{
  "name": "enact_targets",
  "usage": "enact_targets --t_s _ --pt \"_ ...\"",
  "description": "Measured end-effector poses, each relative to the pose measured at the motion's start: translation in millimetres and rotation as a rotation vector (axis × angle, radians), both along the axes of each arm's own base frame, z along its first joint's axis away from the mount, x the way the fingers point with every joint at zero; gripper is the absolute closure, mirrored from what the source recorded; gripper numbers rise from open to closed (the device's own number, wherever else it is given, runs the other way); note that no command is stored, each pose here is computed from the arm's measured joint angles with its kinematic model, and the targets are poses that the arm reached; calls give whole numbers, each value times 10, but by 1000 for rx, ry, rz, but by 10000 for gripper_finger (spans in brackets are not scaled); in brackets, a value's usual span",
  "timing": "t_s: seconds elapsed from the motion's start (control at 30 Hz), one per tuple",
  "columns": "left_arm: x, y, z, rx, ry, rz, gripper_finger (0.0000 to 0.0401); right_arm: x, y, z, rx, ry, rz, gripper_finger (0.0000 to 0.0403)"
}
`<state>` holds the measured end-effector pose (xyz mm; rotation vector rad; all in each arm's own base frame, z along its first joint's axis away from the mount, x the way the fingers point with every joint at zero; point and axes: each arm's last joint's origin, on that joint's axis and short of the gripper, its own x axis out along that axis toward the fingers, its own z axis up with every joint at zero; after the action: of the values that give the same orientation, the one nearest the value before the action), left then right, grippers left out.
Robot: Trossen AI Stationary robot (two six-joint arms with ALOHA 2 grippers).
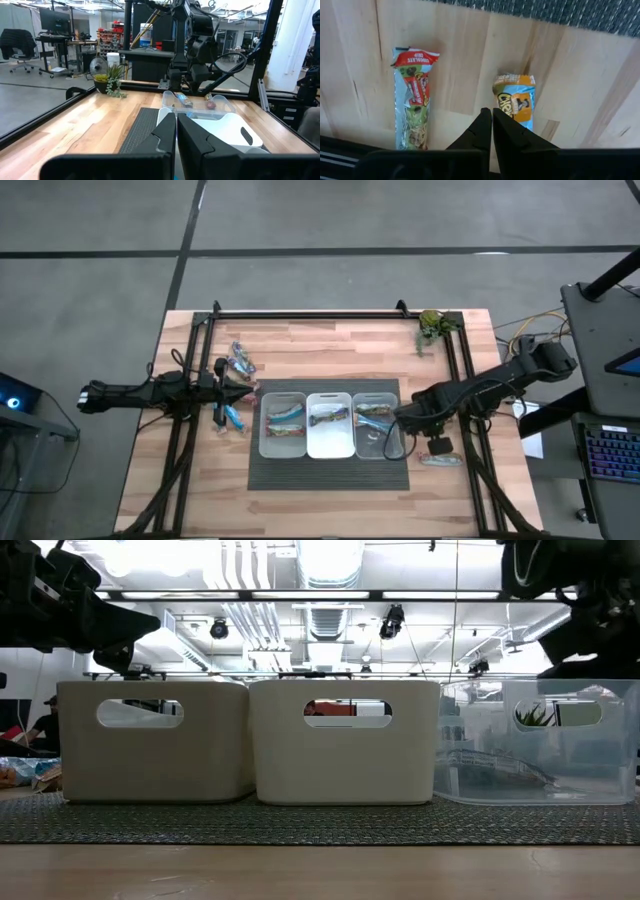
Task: Pick and place Granola Bars by type
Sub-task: Put the right yellow granola bar into the transparent bin
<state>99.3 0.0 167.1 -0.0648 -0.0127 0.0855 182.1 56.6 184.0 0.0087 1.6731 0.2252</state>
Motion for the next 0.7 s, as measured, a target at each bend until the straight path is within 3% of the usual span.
enact_targets --t_s 0.27,0.7 --pt "0 0 1 0 0 0 401 -76 -17 2 3 -37 6 372" --pt "0 0 1 0 0 0 401 -121 -32 -93 -7 -30 -10 263"
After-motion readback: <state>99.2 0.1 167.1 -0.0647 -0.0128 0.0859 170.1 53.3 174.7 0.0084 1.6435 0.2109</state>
